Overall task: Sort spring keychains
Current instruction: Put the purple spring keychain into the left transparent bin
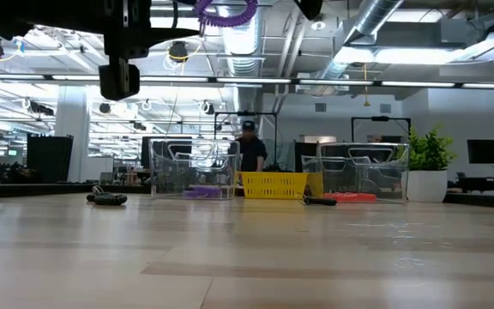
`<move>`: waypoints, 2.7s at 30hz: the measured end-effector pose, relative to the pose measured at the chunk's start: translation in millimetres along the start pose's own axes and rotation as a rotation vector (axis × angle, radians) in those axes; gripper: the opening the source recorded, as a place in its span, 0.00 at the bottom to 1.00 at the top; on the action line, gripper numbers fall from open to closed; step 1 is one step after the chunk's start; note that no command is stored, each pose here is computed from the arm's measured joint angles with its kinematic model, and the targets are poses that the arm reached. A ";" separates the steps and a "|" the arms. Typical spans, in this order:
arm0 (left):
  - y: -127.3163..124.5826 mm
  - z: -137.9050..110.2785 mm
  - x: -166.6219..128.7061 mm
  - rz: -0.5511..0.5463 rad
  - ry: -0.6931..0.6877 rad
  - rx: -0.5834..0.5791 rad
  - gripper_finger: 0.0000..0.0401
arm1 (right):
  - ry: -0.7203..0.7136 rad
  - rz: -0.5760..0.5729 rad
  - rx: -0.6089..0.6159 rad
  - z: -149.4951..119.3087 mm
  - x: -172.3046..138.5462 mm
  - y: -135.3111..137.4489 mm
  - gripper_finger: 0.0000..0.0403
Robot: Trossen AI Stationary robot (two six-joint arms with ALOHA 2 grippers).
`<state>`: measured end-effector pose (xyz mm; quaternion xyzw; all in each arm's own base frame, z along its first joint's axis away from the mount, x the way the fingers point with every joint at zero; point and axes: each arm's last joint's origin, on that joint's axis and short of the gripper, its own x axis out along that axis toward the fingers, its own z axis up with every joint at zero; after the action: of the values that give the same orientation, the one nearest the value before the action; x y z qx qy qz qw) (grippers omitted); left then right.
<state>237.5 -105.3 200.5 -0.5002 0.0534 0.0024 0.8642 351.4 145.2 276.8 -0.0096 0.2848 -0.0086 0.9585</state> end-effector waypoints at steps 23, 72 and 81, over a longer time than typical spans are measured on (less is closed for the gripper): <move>-0.1 -0.3 0.3 -0.016 0.033 -0.011 0.28 | -0.021 -0.014 -0.058 3.1 4.9 -6.6 0.02; 2.7 5.2 1.5 0.043 -0.063 0.249 0.28 | -0.020 0.025 0.003 -0.7 18.2 -17.0 0.02; -6.7 4.0 1.0 -0.130 0.045 0.252 0.28 | -0.018 0.010 0.010 1.0 21.4 -27.3 0.02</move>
<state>239.2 -105.2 208.2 -0.3902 0.0404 -0.0715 0.9170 369.6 117.5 266.6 -0.0037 0.2762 -0.0052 0.9611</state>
